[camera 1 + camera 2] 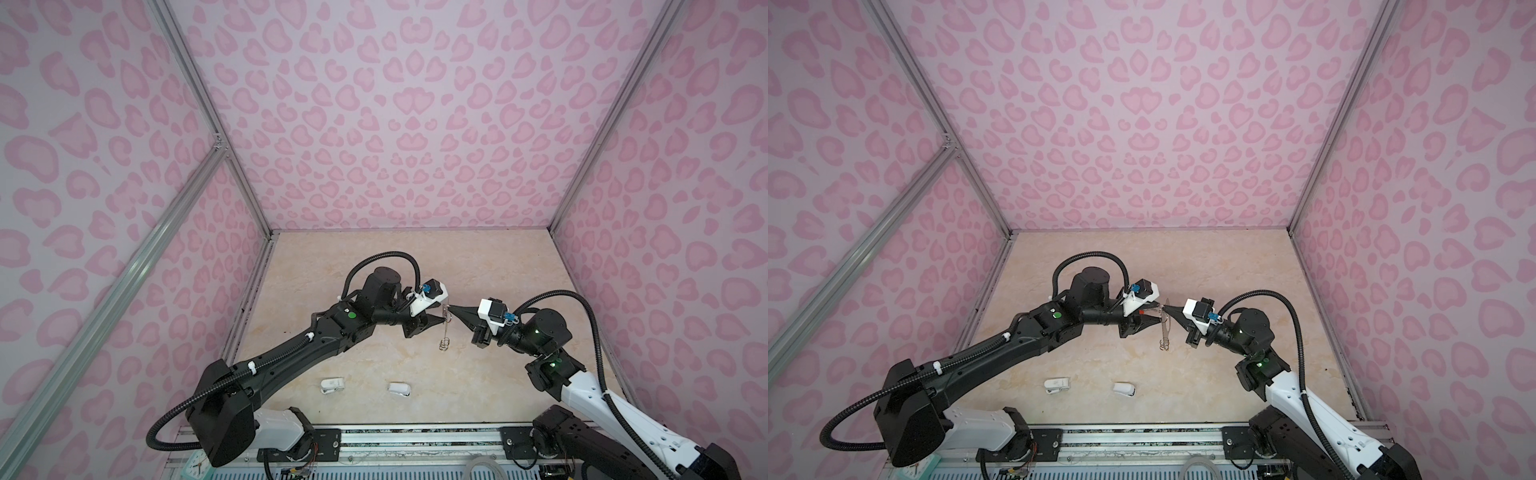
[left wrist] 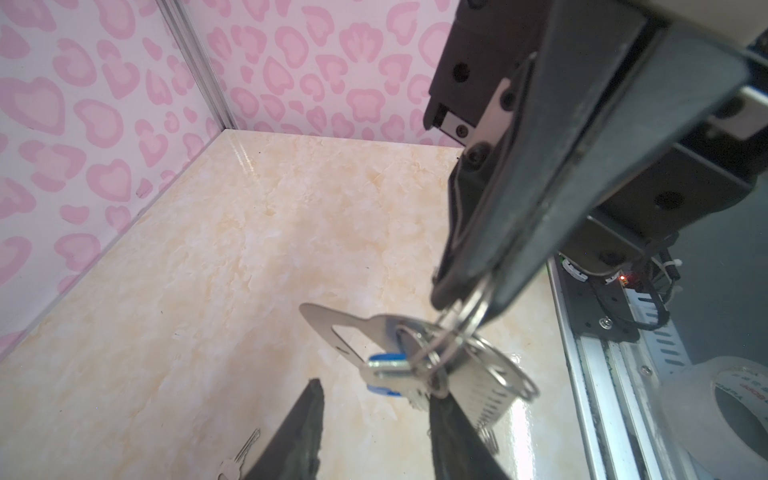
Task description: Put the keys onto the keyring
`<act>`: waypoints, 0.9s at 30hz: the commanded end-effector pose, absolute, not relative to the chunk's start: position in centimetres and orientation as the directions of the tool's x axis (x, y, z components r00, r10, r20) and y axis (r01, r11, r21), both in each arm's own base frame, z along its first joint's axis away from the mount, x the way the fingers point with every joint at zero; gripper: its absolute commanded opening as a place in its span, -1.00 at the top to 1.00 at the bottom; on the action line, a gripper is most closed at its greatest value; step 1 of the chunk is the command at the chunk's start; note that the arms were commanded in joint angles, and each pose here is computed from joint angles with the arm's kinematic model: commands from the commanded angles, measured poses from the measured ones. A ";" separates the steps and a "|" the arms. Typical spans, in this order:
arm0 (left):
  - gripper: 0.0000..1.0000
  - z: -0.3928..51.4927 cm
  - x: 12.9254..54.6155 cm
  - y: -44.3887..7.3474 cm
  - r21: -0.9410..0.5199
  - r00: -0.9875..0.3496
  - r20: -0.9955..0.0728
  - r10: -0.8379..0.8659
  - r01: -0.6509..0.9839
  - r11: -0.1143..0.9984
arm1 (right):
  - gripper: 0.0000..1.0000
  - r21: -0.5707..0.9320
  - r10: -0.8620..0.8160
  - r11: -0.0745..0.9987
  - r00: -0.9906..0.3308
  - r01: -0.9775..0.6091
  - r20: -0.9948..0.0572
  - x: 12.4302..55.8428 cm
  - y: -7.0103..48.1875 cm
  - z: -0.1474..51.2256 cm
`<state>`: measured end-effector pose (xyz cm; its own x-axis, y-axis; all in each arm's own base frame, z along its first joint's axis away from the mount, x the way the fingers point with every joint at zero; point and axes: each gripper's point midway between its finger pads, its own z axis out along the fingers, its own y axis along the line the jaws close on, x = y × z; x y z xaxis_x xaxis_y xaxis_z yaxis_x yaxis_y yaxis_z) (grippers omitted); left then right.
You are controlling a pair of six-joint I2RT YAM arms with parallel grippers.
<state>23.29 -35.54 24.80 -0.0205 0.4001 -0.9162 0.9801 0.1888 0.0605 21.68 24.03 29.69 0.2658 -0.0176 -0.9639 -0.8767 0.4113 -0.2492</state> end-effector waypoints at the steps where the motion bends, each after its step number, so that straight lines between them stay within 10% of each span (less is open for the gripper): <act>1: 0.11 25.9 23.3 -36.2 0.053 -0.011 -0.939 0.343 0.983 0.176 | 1.00 -0.273 0.023 0.408 0.309 -0.871 -0.951 21.4 24.0 31.2; 27: 0.79 26.0 22.4 -36.2 0.023 -0.025 -0.943 0.332 0.990 0.141 | 1.00 -0.261 0.021 0.415 0.297 -0.871 -0.955 21.7 23.9 30.9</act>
<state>22.46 -36.30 24.90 -0.0537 0.3547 -0.9334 0.9895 0.1442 -0.0021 21.86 23.93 29.98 0.2667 -0.0016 -0.9638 -0.8786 0.4105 -0.2438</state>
